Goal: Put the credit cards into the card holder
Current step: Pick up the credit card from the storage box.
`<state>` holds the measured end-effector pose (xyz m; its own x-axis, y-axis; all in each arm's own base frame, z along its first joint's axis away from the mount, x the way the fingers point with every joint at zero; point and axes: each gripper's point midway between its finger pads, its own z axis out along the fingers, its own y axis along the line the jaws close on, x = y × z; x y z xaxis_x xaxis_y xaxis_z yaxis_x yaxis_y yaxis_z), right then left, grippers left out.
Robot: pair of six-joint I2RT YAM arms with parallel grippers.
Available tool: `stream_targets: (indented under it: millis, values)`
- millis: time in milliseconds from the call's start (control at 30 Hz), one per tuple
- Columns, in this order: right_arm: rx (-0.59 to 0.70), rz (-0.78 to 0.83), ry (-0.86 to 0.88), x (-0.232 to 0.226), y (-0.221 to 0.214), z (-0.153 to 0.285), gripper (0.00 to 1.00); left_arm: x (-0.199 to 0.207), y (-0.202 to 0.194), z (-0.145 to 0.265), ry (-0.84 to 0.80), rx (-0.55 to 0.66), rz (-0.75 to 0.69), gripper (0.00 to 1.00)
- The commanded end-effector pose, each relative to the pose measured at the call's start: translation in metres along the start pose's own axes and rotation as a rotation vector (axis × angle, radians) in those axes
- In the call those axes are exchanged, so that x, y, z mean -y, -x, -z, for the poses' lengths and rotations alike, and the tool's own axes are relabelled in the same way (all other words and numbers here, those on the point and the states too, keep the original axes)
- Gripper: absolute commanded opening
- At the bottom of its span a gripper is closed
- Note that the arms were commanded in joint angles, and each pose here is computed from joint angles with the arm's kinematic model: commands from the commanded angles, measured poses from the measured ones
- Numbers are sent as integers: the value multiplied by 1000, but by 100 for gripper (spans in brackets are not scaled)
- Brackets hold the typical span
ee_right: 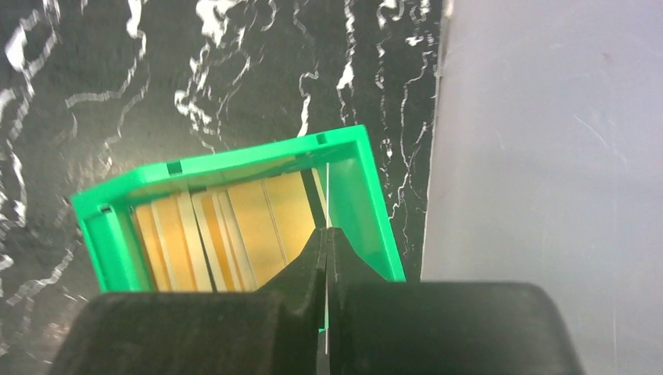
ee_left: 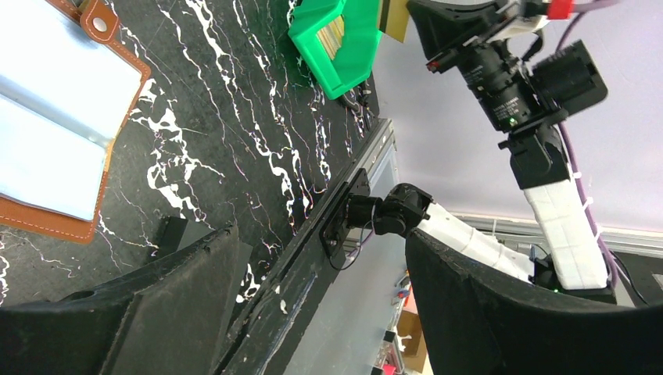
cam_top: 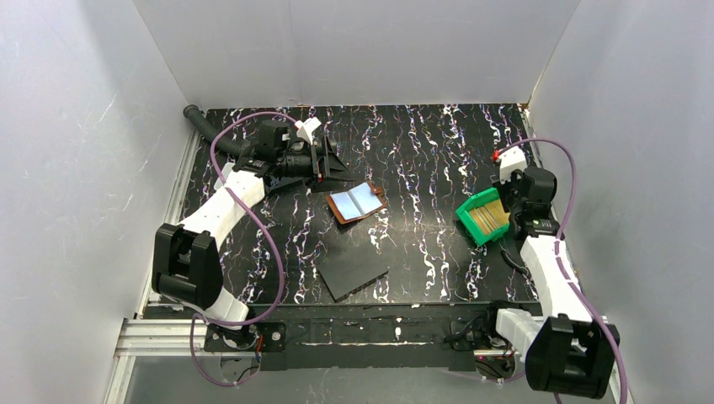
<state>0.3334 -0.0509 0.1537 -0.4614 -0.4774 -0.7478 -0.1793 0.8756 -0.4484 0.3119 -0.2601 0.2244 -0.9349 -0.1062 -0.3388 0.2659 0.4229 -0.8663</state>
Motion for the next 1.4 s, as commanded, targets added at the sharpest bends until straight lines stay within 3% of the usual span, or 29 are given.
stream_targets:
  millis: [0,233,333,667,833,1133,1367]
  values:
    - [121,-274,-143,22,35,23,1,-4,-3,-1,-16,-22,4,76]
    - [23,-533,-233,22,31,46,1,-1,-4,-1,-24,-23,-12,76]
    - [51,-625,-211,20,48,55,1,2,-7,-3,-40,-31,-25,76]
    - [121,-867,210,-42,132,90,1,56,-19,-9,-165,-40,-3,77]
    - [150,-1033,577,-100,175,110,1,91,-34,-13,-201,-33,-13,79]
    - [175,-1224,1066,-162,248,150,1,130,-40,5,-344,5,36,76]
    - [232,-1248,1224,-172,285,179,1,135,-39,16,-333,94,93,72]
